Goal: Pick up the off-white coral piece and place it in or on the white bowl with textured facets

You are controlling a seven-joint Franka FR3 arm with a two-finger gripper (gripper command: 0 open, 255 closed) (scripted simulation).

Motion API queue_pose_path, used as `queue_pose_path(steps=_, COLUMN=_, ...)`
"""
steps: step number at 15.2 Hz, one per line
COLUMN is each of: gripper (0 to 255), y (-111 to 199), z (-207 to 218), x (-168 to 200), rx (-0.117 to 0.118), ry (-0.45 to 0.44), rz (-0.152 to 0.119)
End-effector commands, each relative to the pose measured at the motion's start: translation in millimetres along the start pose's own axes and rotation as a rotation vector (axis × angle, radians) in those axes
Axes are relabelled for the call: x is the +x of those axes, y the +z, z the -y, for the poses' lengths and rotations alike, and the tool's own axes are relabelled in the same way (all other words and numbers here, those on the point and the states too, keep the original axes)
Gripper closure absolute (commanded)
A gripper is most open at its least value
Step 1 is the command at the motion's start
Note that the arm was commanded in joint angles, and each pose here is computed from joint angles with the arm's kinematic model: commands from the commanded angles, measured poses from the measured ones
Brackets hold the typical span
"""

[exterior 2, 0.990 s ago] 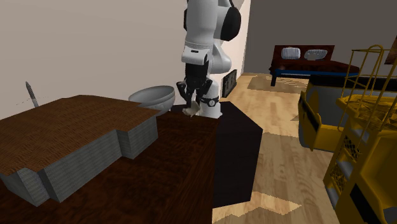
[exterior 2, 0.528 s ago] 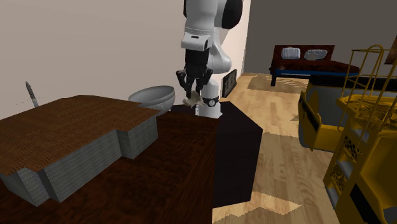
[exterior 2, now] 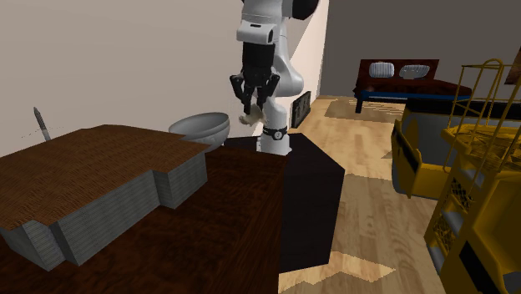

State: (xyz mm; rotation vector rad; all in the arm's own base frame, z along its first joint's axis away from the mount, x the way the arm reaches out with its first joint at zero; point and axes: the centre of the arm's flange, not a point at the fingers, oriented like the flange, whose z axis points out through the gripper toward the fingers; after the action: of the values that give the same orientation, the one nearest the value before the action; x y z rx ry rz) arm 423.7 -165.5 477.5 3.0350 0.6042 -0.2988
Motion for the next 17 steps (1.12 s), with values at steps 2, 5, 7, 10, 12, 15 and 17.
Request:
queue_pose_path(steps=2, gripper=255, y=-16.4, z=0.3, x=-3.4, rx=0.000, ry=0.000, rz=0.000)
queue_pose_path(steps=5, gripper=255, y=-31.9, z=0.4, x=-6.5, rx=0.000, ry=0.000, rz=0.000)
queue_pose_path(steps=7, gripper=255, y=-42.3, z=0.5, x=-8.5, rx=0.000, ry=0.000, rz=0.000)
queue_pose_path(steps=10, gripper=255, y=-57.9, z=0.6, x=-11.6, rx=0.000, ry=0.000, rz=0.000)
queue_pose_path(steps=12, gripper=255, y=-66.4, z=0.6, x=-13.3, rx=0.000, ry=0.000, rz=0.000)
queue_pose_path(steps=15, gripper=255, y=-62.2, z=-25.0, x=-43.1, rx=0.000, ry=0.000, rz=0.000)
queue_pose_path(steps=17, gripper=255, y=-59.4, z=-42.2, x=-63.0, rx=0.000, ry=0.000, rz=0.000)
